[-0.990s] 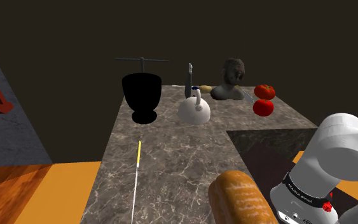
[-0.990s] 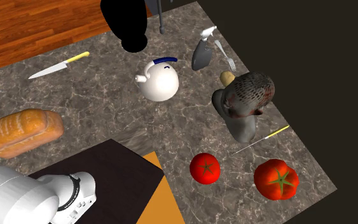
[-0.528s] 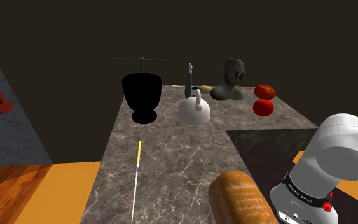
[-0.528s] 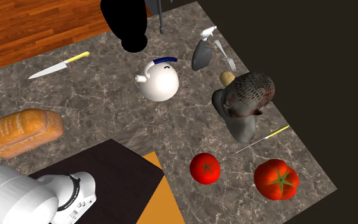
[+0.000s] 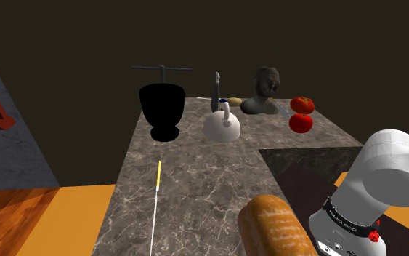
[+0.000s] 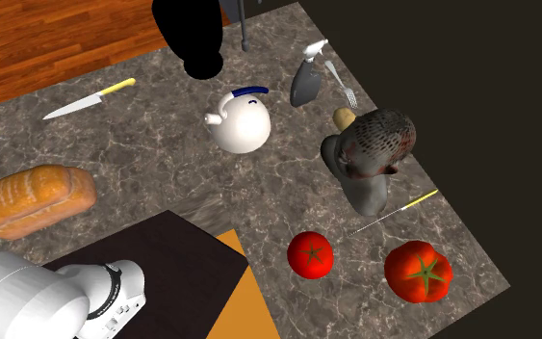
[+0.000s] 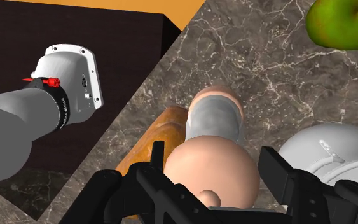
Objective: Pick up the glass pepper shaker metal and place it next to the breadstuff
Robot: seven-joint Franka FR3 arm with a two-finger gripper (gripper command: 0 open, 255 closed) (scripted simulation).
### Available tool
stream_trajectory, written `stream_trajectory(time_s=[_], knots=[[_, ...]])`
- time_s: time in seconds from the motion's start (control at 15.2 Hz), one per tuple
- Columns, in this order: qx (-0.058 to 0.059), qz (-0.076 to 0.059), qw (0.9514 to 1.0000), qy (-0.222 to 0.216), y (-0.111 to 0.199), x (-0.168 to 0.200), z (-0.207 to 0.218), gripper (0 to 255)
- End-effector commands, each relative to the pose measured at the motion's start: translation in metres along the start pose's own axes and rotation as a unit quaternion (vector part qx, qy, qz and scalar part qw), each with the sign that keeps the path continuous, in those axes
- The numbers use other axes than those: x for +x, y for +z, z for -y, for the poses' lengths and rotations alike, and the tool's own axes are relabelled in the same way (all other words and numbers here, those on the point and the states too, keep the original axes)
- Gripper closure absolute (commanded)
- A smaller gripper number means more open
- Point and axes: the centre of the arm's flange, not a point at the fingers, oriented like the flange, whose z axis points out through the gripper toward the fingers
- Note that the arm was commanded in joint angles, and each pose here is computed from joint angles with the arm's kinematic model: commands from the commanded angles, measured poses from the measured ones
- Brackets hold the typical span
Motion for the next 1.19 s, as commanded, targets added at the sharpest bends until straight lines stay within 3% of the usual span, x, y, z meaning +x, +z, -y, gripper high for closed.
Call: stream_trajectory(time_s=[0.0,1.12], knots=[[0.000,0.000,1.0000,0.000,0.010,0.000,0.001,255],[0.000,0.000,1.0000,0.000,0.099,0.001,0.014,255]])
